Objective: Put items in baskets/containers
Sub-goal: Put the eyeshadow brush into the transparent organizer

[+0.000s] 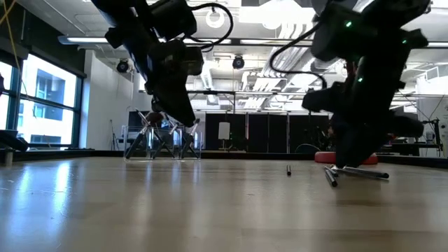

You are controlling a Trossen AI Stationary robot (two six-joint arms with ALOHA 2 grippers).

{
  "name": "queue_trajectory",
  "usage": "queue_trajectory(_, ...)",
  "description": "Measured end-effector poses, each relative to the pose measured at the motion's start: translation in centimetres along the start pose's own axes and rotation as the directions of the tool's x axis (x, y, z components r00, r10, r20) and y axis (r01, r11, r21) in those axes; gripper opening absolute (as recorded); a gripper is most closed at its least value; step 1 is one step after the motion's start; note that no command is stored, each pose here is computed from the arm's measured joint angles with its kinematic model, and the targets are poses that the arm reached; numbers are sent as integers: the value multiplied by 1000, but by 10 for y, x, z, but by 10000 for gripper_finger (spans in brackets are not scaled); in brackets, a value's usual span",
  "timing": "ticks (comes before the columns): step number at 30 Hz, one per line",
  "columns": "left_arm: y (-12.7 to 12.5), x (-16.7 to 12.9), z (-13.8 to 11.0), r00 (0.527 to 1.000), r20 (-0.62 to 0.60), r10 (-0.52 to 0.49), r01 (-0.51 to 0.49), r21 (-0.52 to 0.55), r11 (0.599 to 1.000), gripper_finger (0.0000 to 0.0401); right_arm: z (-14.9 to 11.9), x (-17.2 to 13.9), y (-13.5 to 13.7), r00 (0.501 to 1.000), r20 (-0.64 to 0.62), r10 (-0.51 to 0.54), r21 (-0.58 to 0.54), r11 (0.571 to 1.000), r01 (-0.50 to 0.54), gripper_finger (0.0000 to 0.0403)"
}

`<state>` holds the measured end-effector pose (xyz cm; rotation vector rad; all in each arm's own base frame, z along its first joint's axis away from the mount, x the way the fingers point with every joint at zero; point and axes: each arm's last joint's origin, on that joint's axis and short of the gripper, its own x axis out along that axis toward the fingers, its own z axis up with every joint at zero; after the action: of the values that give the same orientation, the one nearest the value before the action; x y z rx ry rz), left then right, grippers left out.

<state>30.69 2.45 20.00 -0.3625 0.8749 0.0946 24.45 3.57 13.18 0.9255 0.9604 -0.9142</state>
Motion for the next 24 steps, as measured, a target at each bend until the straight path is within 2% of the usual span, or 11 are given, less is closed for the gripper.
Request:
queue_trajectory(6, 2, 0, -6, 998, -57, 30, -33, -43, 999, 111, 9, 16, 12, 1000, -12, 6, -33, 999, -7, 79)
queue_trajectory(12, 4, -5, -12, 990, -115, 84, -94, -81, 992, 111, 27, 15, 28, 996, 20, 92, -106, 990, -90, 78)
queue_trajectory(17, 5, -5, -12, 990, -110, 90, -104, -129, 986, 111, 45, 15, 40, 966, 76, 248, -215, 950, -227, 78)
queue_trajectory(24, 2, -4, -4, 998, -39, 46, -52, -164, 985, 111, 63, 17, 37, 959, 44, 280, -390, 889, -241, 78)
